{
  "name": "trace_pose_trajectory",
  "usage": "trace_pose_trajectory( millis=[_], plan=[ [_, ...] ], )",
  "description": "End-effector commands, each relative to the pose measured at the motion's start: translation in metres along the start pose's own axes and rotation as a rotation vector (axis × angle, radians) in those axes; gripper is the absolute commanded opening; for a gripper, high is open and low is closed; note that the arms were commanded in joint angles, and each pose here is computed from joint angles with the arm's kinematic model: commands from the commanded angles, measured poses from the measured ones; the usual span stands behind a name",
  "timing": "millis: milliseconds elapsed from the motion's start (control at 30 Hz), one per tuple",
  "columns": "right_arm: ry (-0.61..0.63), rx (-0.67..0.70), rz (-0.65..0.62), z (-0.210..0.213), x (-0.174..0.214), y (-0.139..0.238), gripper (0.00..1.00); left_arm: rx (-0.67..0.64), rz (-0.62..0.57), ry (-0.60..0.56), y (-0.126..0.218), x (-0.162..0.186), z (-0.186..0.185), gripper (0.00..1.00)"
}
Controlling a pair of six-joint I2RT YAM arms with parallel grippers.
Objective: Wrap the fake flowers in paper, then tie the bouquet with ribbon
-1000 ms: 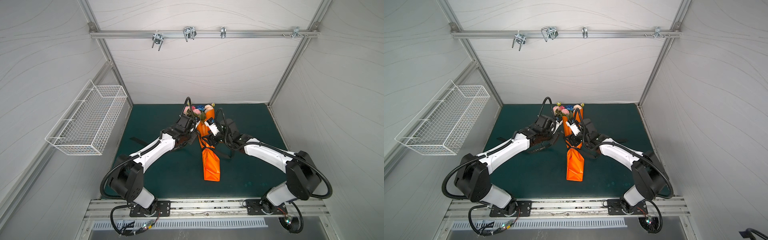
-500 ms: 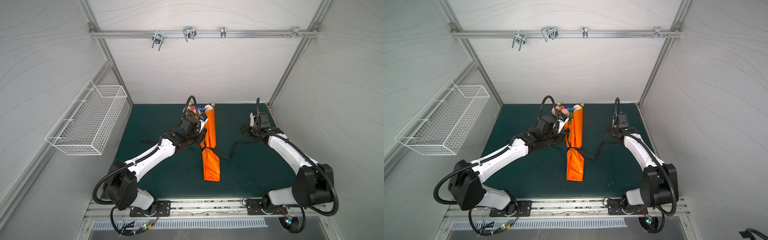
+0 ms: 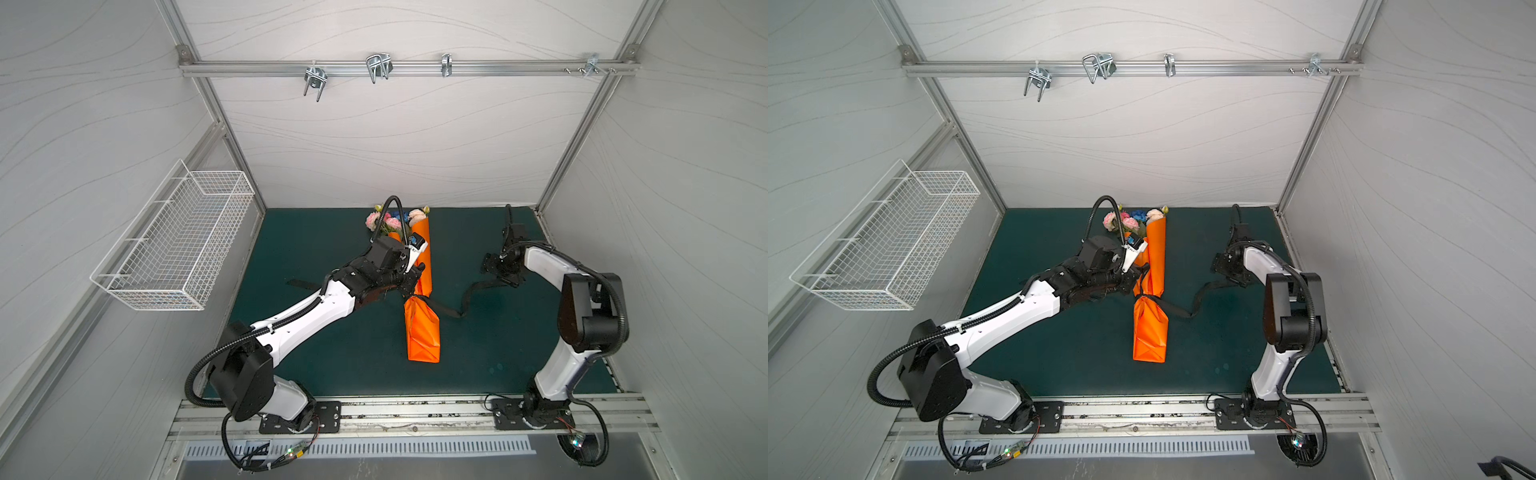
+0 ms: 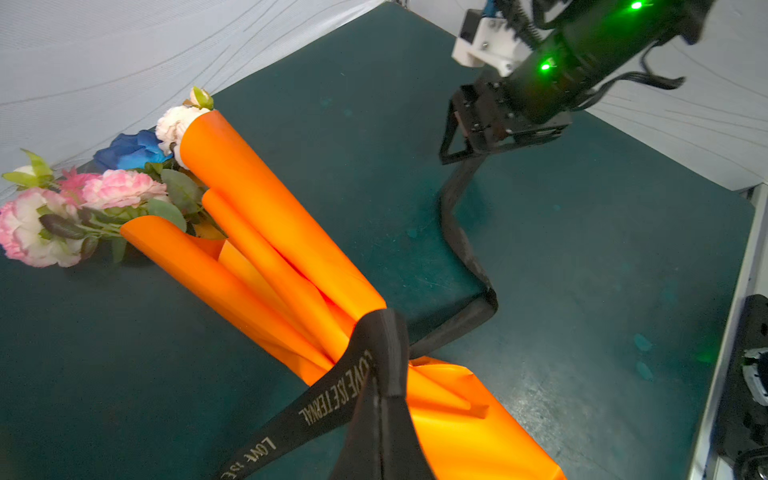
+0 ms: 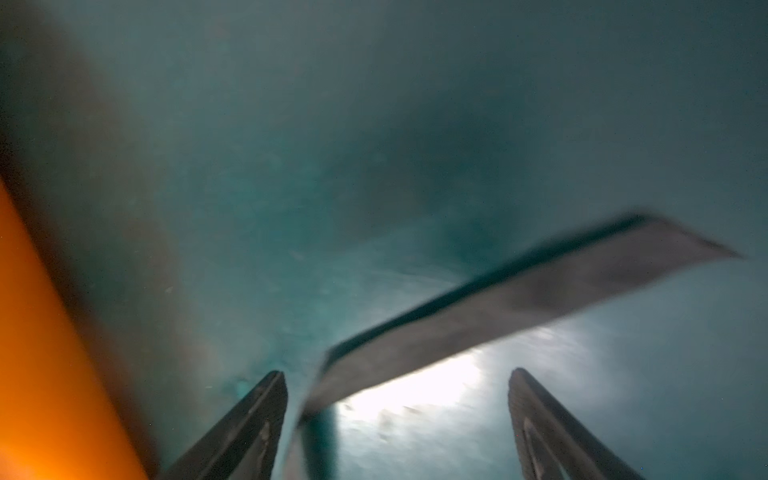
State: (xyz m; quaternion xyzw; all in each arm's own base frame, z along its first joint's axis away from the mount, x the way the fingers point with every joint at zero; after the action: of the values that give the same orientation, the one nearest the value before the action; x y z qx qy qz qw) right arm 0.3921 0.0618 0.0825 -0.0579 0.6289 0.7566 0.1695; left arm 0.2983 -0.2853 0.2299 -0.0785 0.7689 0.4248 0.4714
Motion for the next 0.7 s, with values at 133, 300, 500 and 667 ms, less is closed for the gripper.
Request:
trace_pose_trajectory(
  millis=[133,300,500,667],
  plan=[
    [-0.038,0.000,0.104,0.006,0.007,-0.035,0.74,0.057,-0.033,-0.017,0.002,-0.015,-0.018,0.00],
    [-0.042,0.029,0.148,-0.001,0.023,-0.040,0.70,0.068,-0.035,-0.015,0.002,-0.015,-0.021,0.00],
    [-0.036,0.037,0.151,-0.004,0.037,-0.027,0.67,0.070,-0.027,-0.014,0.001,-0.014,-0.021,0.00],
    [0.040,0.066,0.078,0.009,0.025,0.009,0.69,0.076,-0.026,-0.012,0.001,-0.011,-0.021,0.00]
  ],
)
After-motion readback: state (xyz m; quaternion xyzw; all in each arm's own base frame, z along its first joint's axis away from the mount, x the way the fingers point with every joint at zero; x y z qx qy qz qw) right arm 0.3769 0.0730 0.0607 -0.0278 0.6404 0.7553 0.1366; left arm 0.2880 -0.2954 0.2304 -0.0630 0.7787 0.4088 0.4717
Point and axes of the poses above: each gripper's point midway between its finger pads, its own y axis back along the fingers, its own z axis along the line the jaws close on, x = y × z, the point moved 3 cm from there along y, back along the fingers, and after that the axes turned 9 degrees about y, right-handed, at the moved point
